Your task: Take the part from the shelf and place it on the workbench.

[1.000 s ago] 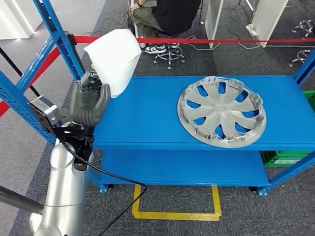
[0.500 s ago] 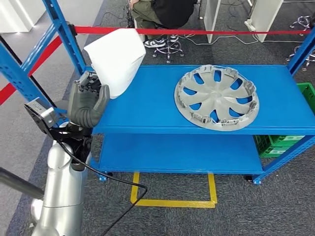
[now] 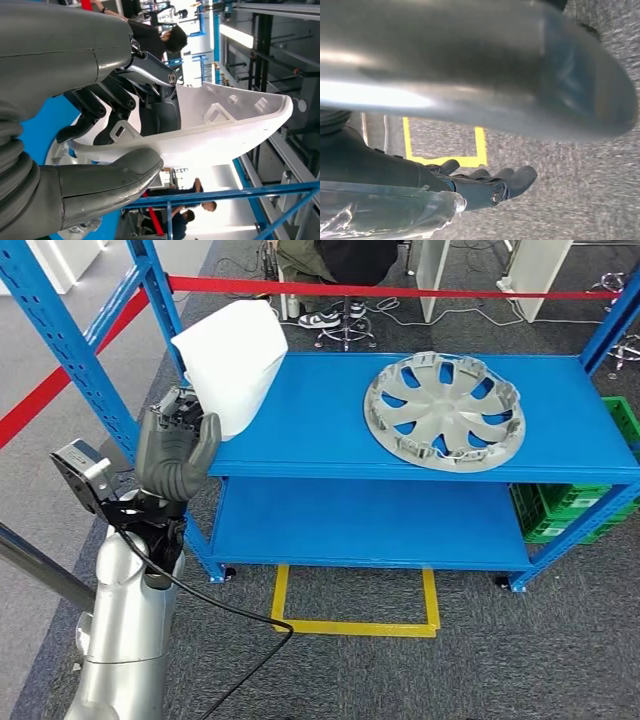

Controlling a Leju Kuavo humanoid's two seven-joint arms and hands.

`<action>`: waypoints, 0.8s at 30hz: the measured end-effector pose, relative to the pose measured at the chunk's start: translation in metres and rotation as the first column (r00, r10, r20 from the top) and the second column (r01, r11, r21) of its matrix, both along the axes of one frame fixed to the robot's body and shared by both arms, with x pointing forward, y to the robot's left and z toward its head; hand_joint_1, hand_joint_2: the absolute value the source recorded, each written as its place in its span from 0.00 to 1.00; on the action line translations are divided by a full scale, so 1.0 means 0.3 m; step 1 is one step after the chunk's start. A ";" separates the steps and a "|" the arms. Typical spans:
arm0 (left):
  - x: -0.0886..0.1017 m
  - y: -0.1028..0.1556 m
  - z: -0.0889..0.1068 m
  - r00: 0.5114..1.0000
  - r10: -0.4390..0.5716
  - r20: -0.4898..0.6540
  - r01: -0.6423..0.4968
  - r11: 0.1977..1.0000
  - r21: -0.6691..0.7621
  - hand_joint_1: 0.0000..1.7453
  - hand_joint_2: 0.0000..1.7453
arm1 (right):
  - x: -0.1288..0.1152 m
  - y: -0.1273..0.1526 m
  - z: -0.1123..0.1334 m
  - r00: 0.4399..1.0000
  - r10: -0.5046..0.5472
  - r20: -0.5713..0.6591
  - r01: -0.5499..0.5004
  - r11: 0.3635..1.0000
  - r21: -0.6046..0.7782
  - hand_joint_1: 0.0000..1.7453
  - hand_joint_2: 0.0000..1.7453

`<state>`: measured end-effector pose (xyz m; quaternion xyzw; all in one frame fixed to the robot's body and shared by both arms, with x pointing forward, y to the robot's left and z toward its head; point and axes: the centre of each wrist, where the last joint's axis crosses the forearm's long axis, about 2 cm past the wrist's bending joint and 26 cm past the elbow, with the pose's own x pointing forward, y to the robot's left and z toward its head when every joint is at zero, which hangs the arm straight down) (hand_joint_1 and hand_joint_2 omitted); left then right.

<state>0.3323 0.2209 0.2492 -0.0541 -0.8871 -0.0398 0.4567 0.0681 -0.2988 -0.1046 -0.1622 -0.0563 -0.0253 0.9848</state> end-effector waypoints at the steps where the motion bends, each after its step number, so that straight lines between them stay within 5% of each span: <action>1: 0.000 0.000 0.001 1.000 0.000 0.001 0.000 1.000 -0.001 1.00 1.00 | 0.000 0.000 0.000 1.000 0.000 0.001 0.000 1.000 0.000 0.00 0.00; 24: 0.006 0.010 0.000 1.000 -0.014 0.024 0.015 0.999 -0.050 1.00 1.00 | -0.030 0.049 -0.009 1.000 0.015 0.002 -0.015 0.991 0.132 0.00 0.00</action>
